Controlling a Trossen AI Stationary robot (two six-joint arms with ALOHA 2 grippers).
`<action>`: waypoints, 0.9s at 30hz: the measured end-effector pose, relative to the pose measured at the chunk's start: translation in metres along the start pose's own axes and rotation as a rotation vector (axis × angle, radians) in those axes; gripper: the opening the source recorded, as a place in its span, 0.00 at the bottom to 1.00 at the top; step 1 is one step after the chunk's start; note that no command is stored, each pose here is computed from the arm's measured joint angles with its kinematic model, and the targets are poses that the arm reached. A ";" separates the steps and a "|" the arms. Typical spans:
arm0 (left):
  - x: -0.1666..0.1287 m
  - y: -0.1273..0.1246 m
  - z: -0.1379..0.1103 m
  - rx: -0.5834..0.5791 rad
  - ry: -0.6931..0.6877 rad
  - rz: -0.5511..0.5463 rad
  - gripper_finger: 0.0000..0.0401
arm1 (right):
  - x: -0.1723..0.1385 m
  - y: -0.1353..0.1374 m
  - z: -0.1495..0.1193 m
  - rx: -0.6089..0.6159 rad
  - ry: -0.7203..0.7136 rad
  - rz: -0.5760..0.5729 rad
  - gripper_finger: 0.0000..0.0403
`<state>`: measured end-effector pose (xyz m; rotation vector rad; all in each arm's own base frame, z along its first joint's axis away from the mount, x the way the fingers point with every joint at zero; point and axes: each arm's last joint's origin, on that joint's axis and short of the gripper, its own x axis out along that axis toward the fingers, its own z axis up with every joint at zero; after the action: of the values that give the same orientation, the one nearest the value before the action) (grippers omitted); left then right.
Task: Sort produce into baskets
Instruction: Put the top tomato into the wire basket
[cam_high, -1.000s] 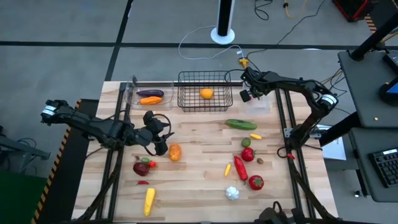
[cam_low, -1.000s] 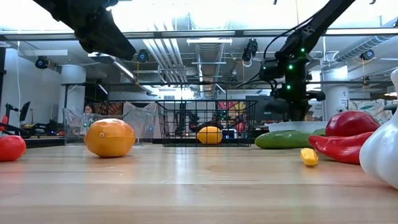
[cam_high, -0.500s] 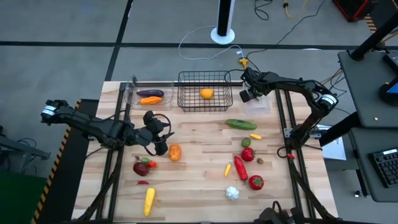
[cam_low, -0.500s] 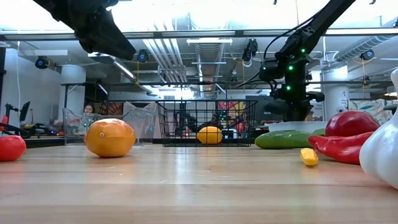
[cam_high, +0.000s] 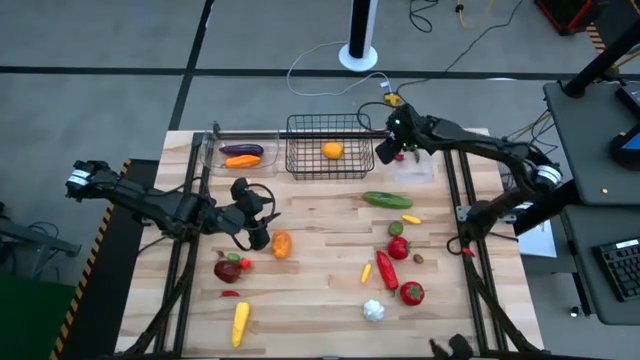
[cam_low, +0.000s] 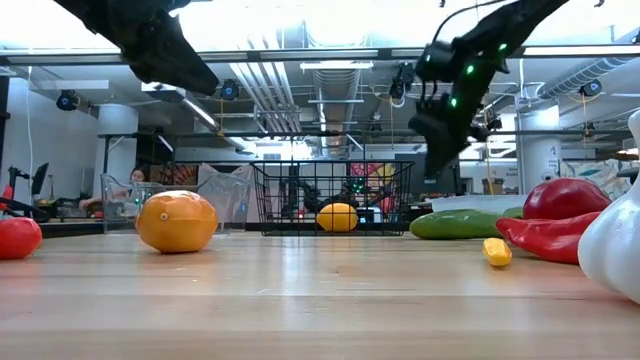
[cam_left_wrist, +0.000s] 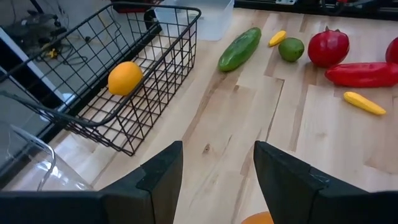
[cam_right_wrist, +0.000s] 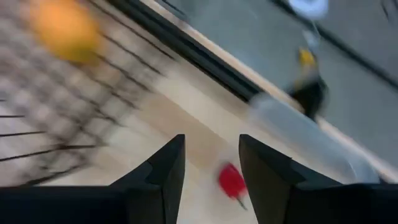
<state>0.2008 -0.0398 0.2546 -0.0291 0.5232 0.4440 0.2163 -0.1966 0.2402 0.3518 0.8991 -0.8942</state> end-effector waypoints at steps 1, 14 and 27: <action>0.000 0.000 0.000 0.009 -0.004 -0.001 0.45 | -0.004 0.005 -0.001 -0.040 -0.040 0.036 0.35; -0.001 0.010 0.026 0.051 -0.065 0.039 0.45 | -0.032 0.047 -0.033 -0.195 -0.345 0.328 0.33; 0.002 0.006 0.018 -0.013 0.034 -0.090 0.45 | -0.071 0.080 -0.017 -0.196 -0.489 0.476 0.33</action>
<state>0.2085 -0.0316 0.2704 -0.0721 0.5504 0.3593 0.2495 -0.1011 0.2797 0.1524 0.4142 -0.4148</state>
